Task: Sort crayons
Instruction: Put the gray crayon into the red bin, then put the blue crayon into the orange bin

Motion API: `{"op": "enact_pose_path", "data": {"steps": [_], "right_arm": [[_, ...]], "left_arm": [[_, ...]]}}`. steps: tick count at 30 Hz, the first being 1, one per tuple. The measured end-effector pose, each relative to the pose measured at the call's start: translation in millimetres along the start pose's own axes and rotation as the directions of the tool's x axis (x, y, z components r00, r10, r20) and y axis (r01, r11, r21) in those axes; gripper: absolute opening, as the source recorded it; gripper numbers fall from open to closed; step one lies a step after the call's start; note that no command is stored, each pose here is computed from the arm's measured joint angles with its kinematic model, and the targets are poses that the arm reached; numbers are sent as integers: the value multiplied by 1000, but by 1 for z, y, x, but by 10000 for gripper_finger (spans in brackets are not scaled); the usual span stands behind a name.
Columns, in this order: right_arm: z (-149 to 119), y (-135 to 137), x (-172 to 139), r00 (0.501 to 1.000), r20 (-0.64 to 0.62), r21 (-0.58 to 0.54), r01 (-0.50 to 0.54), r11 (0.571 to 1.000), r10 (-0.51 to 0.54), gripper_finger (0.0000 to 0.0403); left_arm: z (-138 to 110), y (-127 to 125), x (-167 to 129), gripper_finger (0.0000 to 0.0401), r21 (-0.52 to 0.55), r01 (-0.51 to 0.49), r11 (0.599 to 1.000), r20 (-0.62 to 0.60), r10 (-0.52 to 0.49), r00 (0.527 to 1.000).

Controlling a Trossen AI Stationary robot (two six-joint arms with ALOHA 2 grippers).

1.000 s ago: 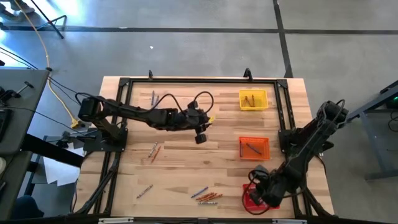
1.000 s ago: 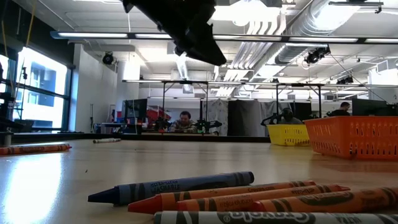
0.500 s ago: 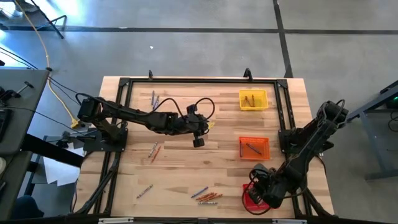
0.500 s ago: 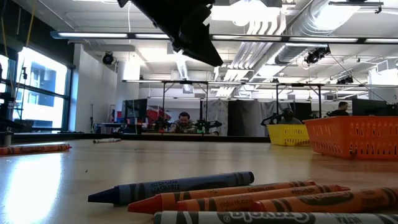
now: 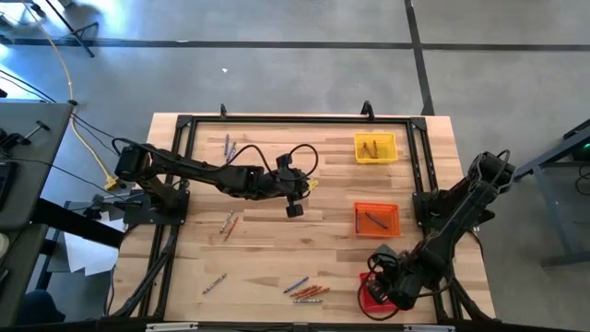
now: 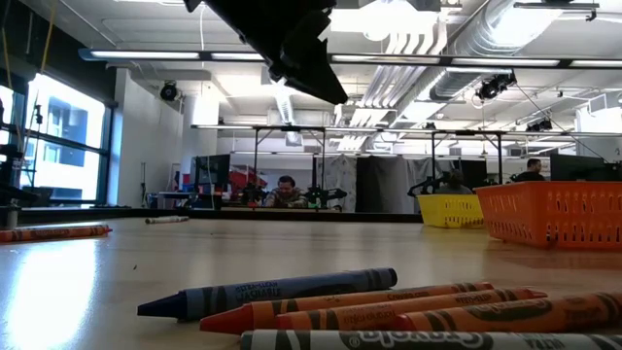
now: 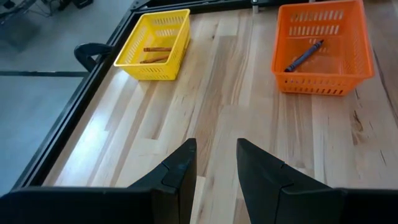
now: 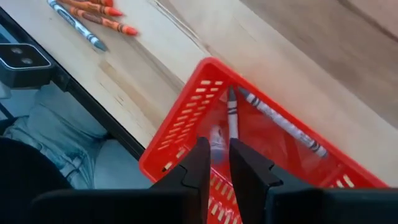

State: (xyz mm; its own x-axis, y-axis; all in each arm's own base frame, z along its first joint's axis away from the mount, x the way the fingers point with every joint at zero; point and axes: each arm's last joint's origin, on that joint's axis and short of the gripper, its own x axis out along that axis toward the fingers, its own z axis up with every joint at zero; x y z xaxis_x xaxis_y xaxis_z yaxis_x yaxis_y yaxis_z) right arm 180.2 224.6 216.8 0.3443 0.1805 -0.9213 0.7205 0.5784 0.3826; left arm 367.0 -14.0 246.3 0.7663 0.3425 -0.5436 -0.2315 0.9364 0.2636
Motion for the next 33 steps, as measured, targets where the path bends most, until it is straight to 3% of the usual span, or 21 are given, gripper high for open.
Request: {"op": "enact_pose_path", "data": {"steps": [10, 13, 16, 21, 28, 33], "right_arm": [[0, 0, 0, 1000, -13, 17, 1, 1000, -1, 71], [2, 0, 0, 1000, 0, 24, 2, 1000, -2, 71], [15, 2, 2, 996, 90, 4, 3, 1000, -3, 71], [58, 5, 6, 975, 221, -123, 54, 991, -25, 71], [135, -4, 8, 927, 356, -193, 197, 961, -118, 71], [185, -17, 5, 903, 396, -282, 290, 915, -164, 71]], "left_arm": [[-2, 0, 0, 100, 7, 1, 1000, -17, -1, 1000], [-8, -2, -2, 100, 31, 10, 999, -81, -7, 997], [-20, -4, -6, 100, 51, -5, 999, -199, 15, 980], [-45, 3, -15, 100, 61, -187, 981, -417, 195, 888], [-85, 8, -28, 100, 124, -245, 961, -638, 267, 722], [-114, 16, -28, 100, 195, -302, 933, -684, 350, 640]]}}
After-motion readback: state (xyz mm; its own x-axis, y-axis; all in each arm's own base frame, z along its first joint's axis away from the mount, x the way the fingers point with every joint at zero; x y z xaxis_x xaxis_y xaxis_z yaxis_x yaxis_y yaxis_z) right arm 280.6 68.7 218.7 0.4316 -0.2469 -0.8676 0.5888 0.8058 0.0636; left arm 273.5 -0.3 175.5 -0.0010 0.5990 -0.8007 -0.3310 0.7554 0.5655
